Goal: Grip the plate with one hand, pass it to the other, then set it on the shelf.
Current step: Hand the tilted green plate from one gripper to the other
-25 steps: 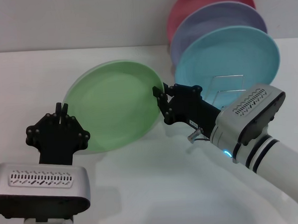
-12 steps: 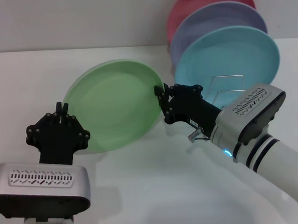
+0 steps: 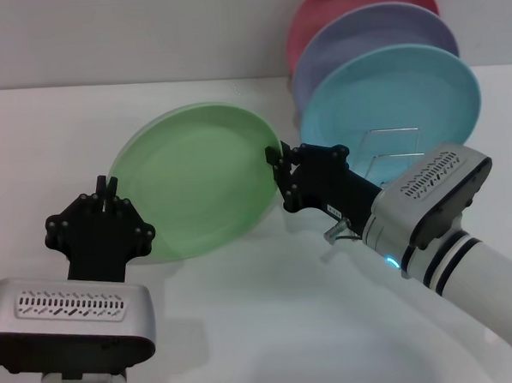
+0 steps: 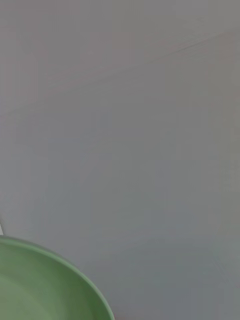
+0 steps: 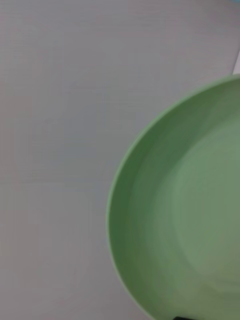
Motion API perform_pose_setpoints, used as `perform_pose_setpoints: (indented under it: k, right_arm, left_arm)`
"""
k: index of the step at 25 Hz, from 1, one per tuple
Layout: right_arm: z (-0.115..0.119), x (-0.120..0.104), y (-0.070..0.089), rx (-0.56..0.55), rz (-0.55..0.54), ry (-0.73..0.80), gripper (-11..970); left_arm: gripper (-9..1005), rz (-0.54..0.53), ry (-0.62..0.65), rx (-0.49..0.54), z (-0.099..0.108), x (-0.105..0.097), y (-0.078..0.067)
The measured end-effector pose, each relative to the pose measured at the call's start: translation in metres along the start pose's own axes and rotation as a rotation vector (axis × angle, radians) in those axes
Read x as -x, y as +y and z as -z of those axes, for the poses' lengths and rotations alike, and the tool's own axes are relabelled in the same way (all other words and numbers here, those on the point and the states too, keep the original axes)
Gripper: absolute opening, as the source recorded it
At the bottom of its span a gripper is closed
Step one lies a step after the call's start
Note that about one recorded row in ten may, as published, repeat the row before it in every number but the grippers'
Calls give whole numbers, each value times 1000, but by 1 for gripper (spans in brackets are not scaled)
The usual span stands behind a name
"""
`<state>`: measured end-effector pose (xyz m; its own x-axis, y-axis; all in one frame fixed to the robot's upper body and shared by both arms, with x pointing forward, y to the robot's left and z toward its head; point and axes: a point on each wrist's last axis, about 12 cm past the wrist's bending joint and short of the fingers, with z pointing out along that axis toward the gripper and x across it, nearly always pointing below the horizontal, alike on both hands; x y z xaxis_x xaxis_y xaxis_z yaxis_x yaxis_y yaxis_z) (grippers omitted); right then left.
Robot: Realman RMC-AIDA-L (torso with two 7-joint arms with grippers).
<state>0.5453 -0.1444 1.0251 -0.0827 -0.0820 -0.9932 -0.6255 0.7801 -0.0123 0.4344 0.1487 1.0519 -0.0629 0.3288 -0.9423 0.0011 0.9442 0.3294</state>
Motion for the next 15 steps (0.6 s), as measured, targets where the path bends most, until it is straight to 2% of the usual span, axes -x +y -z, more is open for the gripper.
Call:
perform_pose_setpoints:
  k: [15]
  right_arm:
    - [1, 0, 0, -6, -5, -4, 67]
  left_arm:
    - [28, 0, 1, 0, 0, 0, 0]
